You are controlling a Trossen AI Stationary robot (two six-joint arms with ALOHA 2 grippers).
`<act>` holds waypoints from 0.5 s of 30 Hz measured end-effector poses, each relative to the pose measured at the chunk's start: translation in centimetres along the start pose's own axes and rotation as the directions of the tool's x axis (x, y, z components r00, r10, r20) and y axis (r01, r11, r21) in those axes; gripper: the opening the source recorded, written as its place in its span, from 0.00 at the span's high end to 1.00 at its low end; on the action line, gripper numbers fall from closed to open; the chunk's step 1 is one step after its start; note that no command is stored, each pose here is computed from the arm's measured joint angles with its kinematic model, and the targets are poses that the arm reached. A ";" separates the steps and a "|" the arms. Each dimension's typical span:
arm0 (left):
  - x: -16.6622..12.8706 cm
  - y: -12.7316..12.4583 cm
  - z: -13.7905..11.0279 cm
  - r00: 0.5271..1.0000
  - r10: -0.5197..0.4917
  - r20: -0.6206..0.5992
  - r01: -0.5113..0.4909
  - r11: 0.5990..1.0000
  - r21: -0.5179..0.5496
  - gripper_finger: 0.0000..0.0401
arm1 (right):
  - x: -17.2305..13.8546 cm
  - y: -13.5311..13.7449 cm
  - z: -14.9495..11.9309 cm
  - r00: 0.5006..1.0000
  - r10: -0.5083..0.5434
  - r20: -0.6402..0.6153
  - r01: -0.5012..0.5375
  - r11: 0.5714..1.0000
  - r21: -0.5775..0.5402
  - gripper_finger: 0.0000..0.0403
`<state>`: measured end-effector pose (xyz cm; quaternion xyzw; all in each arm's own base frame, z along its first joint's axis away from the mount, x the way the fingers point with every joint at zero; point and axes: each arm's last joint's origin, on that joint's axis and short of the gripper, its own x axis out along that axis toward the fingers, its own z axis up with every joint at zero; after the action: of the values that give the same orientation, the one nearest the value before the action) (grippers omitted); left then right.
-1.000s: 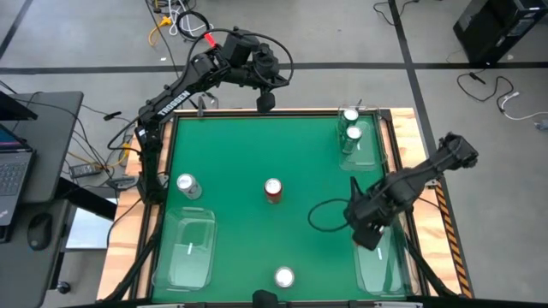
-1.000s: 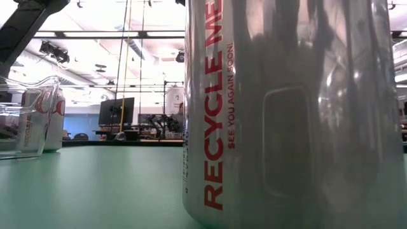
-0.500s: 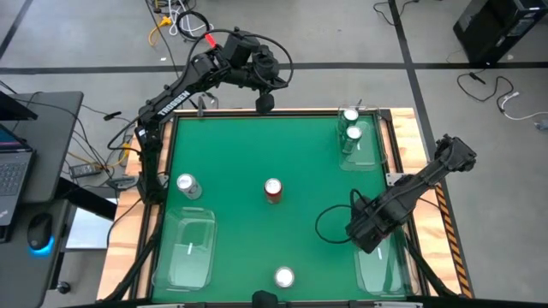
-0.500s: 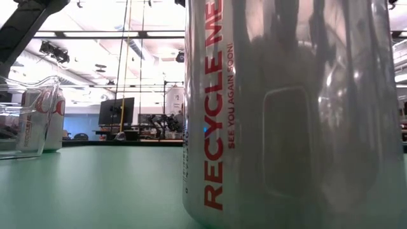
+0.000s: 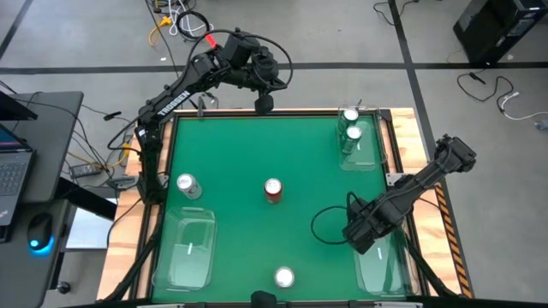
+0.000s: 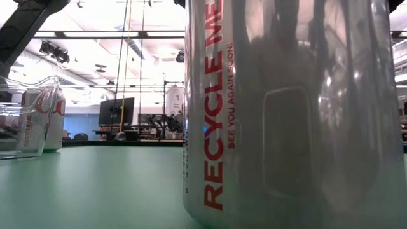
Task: Sort soda cans
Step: Put the right red/black soda can into the right transparent bin
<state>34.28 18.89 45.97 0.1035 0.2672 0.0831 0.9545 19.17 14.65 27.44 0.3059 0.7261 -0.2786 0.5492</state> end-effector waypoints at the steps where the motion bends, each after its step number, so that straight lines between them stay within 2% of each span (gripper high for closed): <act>1: 0.0 0.0 0.0 1.000 0.000 0.000 0.000 1.000 0.000 1.00 | 0.1 0.1 -0.3 1.000 0.007 -0.010 -0.007 1.000 0.000 0.28; 8: 0.0 0.0 0.0 1.000 0.000 0.000 0.000 1.000 0.000 1.00 | 0.7 1.8 -2.2 0.991 0.113 -0.070 -0.114 0.993 -0.017 0.28; 15: 0.0 0.0 0.0 1.000 0.003 0.000 -0.003 1.000 0.000 1.00 | 2.7 3.3 -4.2 0.988 0.079 -0.135 -0.093 0.990 -0.106 0.28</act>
<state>34.28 18.90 45.98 0.1041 0.2671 0.0846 0.9543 18.48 20.34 25.65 0.3233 0.7610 -0.1928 0.5283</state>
